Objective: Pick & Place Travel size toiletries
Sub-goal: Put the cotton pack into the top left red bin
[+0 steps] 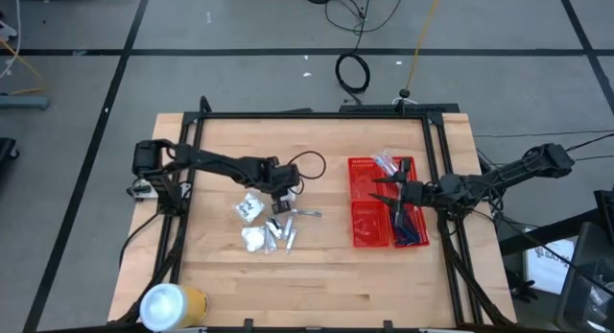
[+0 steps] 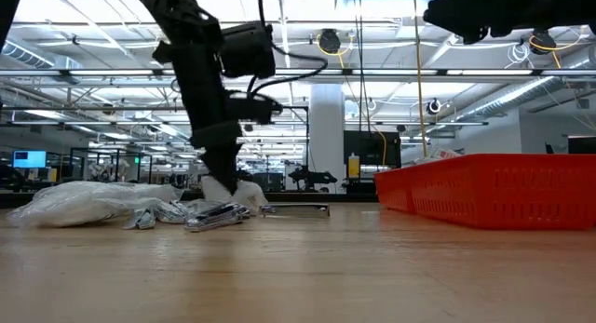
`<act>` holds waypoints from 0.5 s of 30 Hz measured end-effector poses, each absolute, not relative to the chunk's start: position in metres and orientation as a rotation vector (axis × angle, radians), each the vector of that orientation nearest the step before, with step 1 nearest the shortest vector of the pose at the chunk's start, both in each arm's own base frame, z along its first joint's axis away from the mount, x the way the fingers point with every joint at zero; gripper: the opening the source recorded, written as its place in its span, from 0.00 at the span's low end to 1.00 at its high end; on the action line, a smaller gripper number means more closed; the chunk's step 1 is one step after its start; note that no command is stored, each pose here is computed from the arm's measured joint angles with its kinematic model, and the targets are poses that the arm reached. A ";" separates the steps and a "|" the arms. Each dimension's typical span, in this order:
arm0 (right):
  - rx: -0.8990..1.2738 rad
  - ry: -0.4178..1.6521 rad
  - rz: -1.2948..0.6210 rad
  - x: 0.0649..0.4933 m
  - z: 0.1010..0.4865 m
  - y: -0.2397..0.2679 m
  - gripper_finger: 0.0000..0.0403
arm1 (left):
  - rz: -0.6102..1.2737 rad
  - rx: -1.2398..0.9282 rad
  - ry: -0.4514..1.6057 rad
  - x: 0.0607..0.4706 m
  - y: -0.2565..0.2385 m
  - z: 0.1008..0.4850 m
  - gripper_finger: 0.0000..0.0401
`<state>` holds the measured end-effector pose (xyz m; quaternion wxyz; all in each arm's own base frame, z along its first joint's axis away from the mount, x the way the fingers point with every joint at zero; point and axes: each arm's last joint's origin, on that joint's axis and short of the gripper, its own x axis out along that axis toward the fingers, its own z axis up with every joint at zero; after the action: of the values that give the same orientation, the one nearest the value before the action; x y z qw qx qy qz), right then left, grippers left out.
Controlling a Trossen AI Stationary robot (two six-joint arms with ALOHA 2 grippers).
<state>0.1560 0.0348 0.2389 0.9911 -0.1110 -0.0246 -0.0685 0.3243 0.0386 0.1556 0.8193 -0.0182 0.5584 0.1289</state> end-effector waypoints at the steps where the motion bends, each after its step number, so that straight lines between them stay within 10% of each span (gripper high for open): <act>1: -0.228 -0.046 -0.144 0.156 0.238 0.035 0.39 | 0.260 -0.023 1.164 0.327 0.039 0.161 0.03; 15: -0.133 0.022 -0.340 0.156 0.232 0.025 0.39 | 0.163 0.341 0.523 0.380 0.051 0.246 0.02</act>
<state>0.1557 0.0253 0.2321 0.9833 -0.0662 0.0108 -0.1689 0.3795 0.0509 0.2463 0.9484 0.1677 0.2568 0.0800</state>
